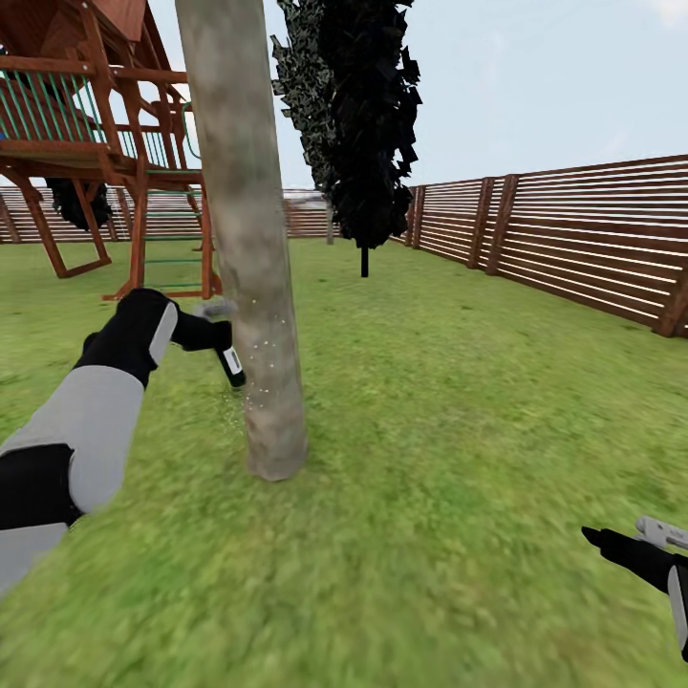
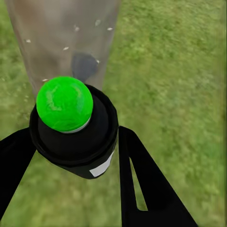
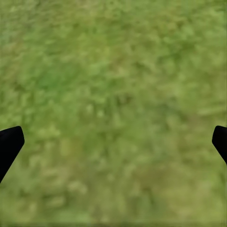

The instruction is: In the garden, pick up the pesticide atomizer on the floor and spray pesticide onto both trees until each tree trunk is fully covered.

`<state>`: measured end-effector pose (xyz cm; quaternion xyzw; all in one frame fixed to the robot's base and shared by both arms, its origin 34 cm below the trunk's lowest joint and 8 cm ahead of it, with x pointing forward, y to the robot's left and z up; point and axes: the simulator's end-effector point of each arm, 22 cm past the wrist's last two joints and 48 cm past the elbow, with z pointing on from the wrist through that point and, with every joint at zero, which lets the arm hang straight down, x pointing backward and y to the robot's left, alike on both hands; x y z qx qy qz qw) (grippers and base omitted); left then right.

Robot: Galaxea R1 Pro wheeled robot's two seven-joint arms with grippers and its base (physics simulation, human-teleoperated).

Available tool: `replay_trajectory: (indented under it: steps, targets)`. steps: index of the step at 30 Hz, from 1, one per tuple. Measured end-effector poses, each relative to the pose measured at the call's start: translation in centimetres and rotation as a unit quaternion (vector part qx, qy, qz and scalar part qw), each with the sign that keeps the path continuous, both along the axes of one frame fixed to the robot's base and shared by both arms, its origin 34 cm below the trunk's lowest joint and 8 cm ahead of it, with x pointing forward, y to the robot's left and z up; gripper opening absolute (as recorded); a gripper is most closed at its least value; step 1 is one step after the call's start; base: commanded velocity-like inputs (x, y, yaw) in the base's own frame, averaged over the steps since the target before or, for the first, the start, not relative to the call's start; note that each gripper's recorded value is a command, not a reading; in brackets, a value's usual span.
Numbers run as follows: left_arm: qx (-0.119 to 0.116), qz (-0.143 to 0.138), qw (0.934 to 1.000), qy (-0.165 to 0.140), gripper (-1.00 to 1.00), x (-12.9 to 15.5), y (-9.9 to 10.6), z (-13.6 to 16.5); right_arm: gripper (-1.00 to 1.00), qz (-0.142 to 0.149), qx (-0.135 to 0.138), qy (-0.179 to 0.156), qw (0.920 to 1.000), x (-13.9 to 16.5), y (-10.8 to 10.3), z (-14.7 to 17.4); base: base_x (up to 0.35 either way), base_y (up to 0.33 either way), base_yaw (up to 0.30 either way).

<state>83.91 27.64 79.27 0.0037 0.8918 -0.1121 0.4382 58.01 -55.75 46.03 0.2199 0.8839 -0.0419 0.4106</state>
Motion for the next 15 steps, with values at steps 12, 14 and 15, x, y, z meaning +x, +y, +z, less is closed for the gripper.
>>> replay_trajectory:
  steps: [12, 14, 15]
  targets:
    - [-0.005, -0.004, 0.9992, 0.038, -1.0, -0.1, -0.3, -1.8, 1.0, 0.0, 0.0, 0.0, 1.0, 0.0, 0.0, 0.0, 0.0, 0.0, 0.0]
    - [-0.006, -0.004, 0.9984, 0.057, -1.0, -0.4, -0.2, -3.5, 1.0, 0.0, 0.0, 0.0, 1.0, 0.0, 0.0, 0.0, 0.0, 0.0, 0.0]
    - [-0.006, -0.004, 0.9979, 0.064, -1.0, -0.6, -0.3, -4.2, 1.0, 0.0, 0.0, 0.0, 1.0, 0.0, 0.0, 0.0, 0.0, 0.0, 0.0]
